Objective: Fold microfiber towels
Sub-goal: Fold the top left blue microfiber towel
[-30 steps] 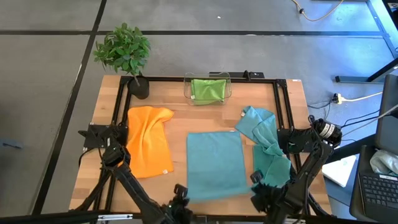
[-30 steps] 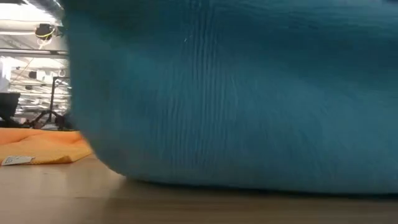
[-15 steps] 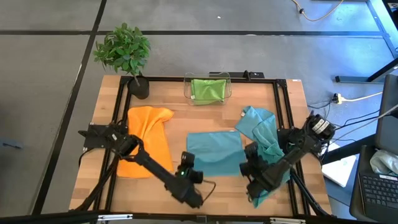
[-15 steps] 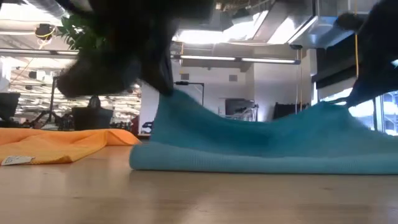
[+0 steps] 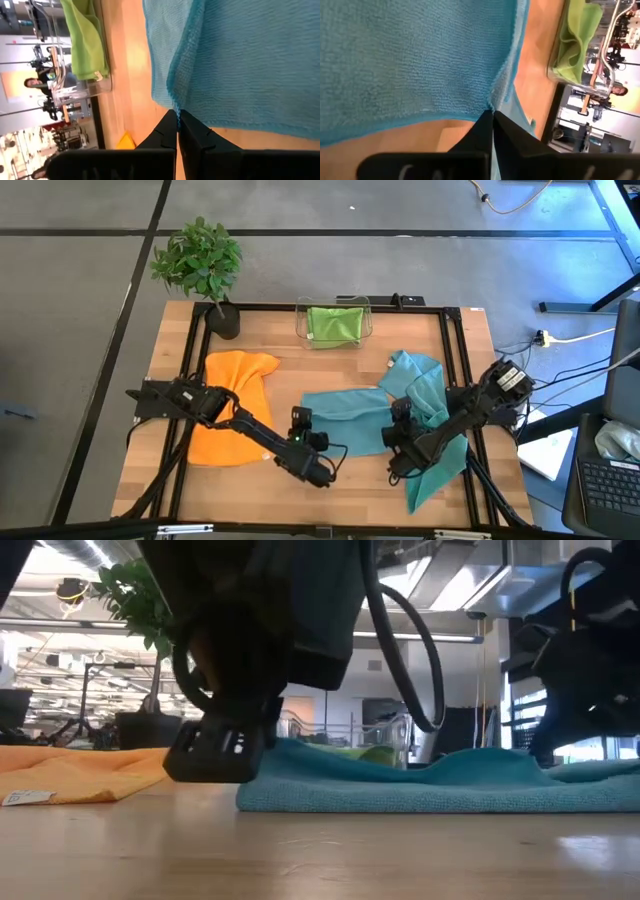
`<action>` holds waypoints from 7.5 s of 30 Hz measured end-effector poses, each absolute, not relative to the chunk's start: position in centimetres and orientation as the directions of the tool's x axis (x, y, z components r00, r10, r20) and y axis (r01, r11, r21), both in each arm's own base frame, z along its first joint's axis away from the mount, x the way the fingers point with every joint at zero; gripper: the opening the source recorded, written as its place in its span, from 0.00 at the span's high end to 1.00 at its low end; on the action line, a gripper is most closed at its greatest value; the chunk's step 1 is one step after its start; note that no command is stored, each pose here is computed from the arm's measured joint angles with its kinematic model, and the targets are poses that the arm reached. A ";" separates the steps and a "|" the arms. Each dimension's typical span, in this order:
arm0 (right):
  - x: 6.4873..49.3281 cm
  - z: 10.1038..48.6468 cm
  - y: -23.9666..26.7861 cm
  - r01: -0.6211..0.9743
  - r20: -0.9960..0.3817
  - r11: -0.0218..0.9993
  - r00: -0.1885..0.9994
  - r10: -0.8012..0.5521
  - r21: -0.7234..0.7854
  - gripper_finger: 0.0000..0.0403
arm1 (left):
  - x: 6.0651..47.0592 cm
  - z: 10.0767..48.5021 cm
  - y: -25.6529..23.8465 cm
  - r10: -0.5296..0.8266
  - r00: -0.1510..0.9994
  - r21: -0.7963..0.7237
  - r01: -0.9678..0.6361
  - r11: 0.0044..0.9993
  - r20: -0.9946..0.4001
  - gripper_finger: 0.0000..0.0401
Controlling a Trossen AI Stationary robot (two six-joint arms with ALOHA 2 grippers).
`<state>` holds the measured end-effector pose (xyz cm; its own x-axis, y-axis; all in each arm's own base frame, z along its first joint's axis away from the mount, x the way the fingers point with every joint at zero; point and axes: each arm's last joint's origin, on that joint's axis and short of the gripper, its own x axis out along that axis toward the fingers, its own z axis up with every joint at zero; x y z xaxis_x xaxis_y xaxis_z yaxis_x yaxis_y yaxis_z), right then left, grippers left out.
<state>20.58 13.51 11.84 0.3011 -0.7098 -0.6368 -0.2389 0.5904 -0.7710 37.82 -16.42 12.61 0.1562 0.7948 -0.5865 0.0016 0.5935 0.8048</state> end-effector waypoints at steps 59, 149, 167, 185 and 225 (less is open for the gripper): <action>22.1 12.3 9.4 -0.051 -0.538 0.540 0.193 -0.820 -0.840 0.95 | 37.5 13.1 -13.7 0.841 0.024 0.841 -0.004 0.541 -0.540 0.76; 18.7 15.5 20.7 0.012 -0.625 0.771 0.578 -0.525 -0.637 0.57 | 36.4 12.7 -24.0 0.504 0.332 0.423 -0.288 0.859 -0.797 0.65; 19.5 16.3 24.1 0.071 -0.589 0.901 0.734 -0.338 -0.429 0.61 | 34.8 12.8 -26.3 0.440 0.339 0.143 -0.634 0.760 -0.831 0.65; 21.5 15.8 24.3 0.014 -0.622 0.959 0.758 -0.196 -0.284 0.61 | 34.9 17.7 -29.3 0.453 0.499 0.093 -0.590 0.802 -0.739 0.65; 24.0 10.2 14.5 -0.081 -0.655 0.991 0.756 -0.008 -0.106 0.61 | 39.9 16.2 -20.8 0.473 0.328 0.374 -0.322 0.870 -0.817 0.72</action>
